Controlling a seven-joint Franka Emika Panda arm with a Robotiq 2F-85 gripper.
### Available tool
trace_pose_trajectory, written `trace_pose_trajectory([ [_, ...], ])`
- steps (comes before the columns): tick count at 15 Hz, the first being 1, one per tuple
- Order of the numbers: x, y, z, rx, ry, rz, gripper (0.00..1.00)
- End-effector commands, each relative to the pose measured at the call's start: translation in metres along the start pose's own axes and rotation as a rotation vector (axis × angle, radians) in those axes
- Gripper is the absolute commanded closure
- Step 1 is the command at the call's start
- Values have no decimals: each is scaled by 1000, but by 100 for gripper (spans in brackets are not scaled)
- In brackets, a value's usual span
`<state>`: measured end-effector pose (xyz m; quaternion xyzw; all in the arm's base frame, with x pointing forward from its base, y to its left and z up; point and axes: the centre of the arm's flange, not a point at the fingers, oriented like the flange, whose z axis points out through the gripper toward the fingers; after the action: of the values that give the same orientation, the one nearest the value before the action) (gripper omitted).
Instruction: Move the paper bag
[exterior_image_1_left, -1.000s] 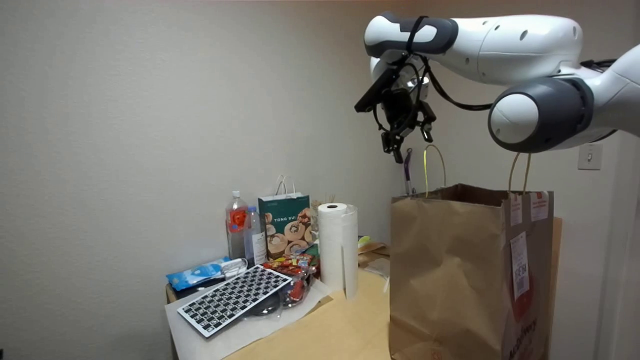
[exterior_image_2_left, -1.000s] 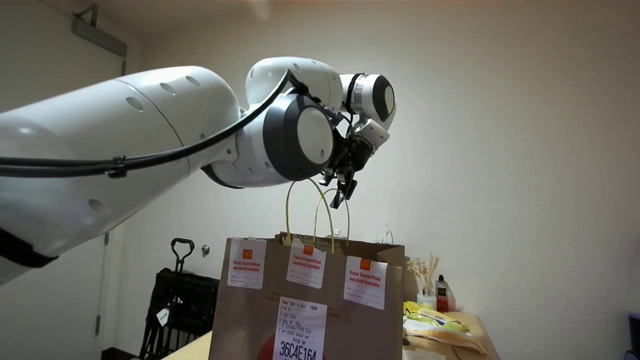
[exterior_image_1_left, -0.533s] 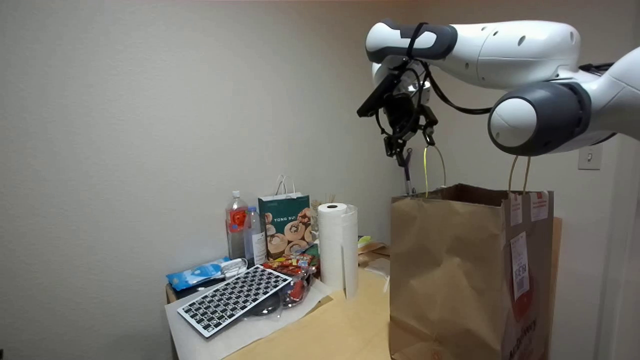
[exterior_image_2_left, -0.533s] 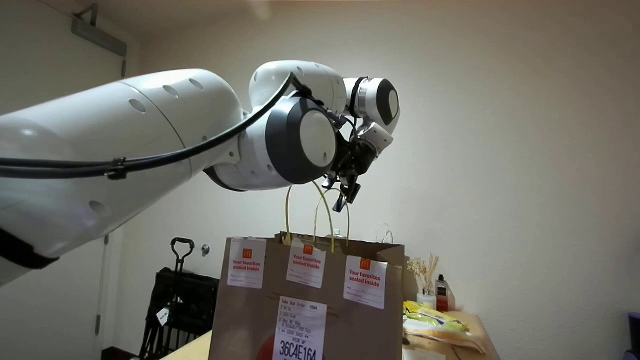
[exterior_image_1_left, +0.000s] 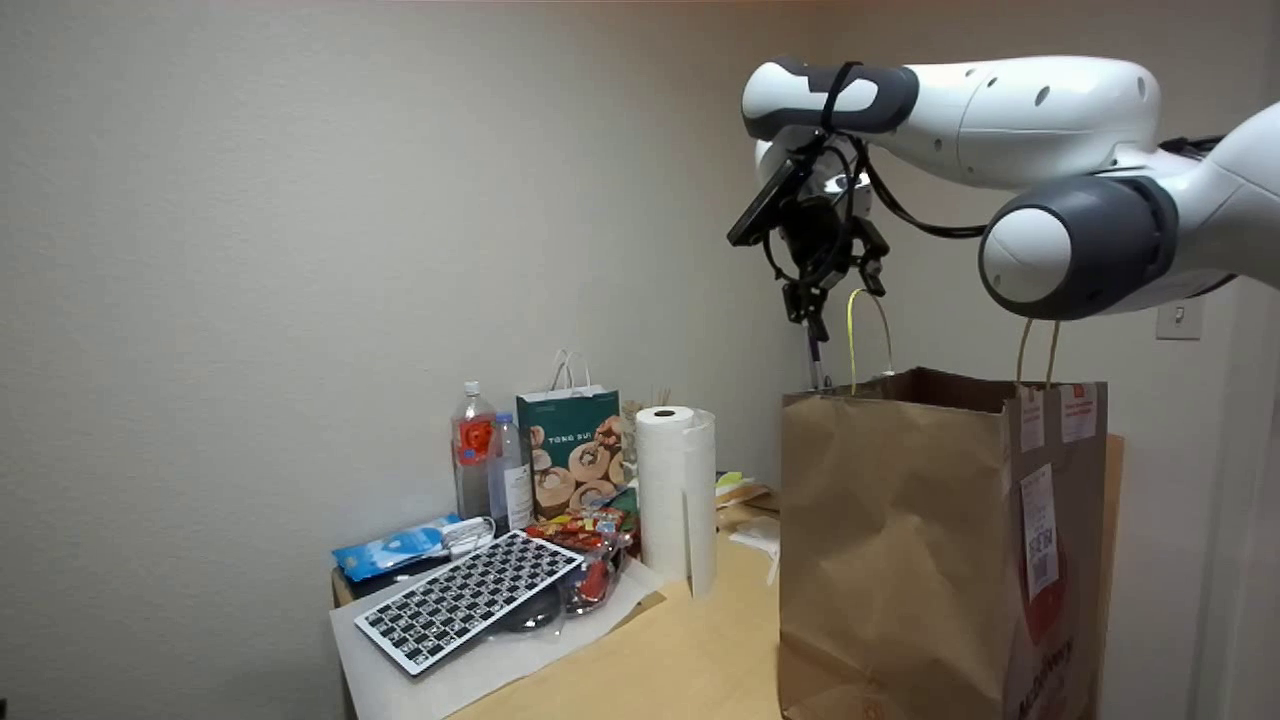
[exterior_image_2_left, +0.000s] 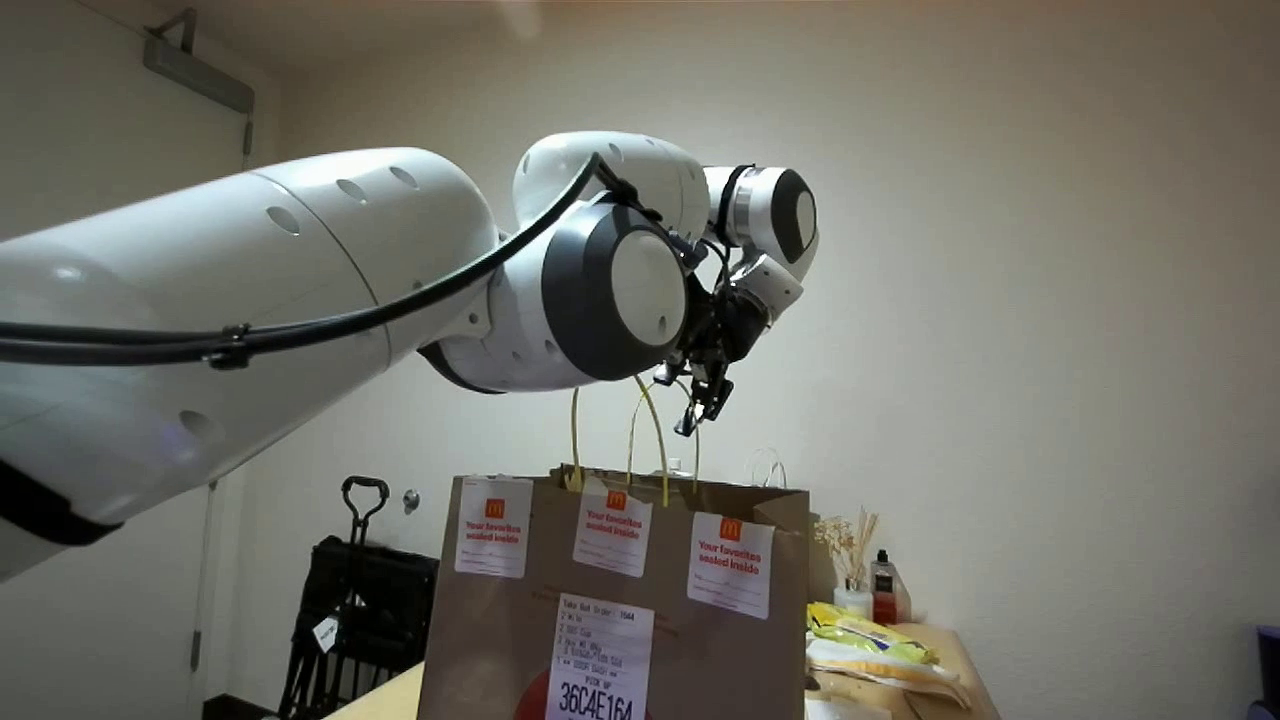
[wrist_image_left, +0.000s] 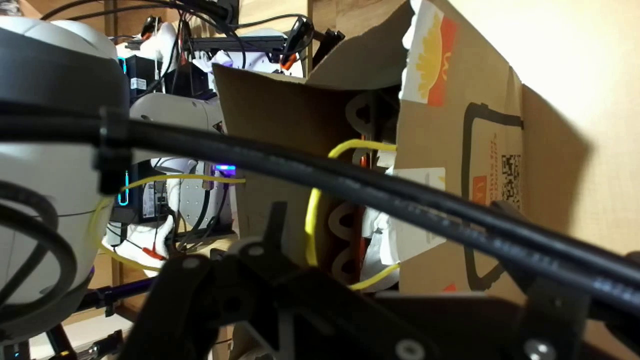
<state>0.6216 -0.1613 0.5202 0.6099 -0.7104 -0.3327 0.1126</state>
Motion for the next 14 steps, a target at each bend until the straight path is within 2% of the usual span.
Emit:
trace_pose_trajectory([
  [1, 10, -8, 19, -31, -45, -37, 5],
  [2, 11, -12, 20, -40, -55, -37, 27],
  [4, 8, -19, 19, -43, -74, -46, 33],
  [8, -11, -19, 1, -10, -13, -70, 59],
  [12, -35, -3, -29, 81, 119, -116, 85],
  [14, -47, 6, -45, 114, 202, -161, 95],
])
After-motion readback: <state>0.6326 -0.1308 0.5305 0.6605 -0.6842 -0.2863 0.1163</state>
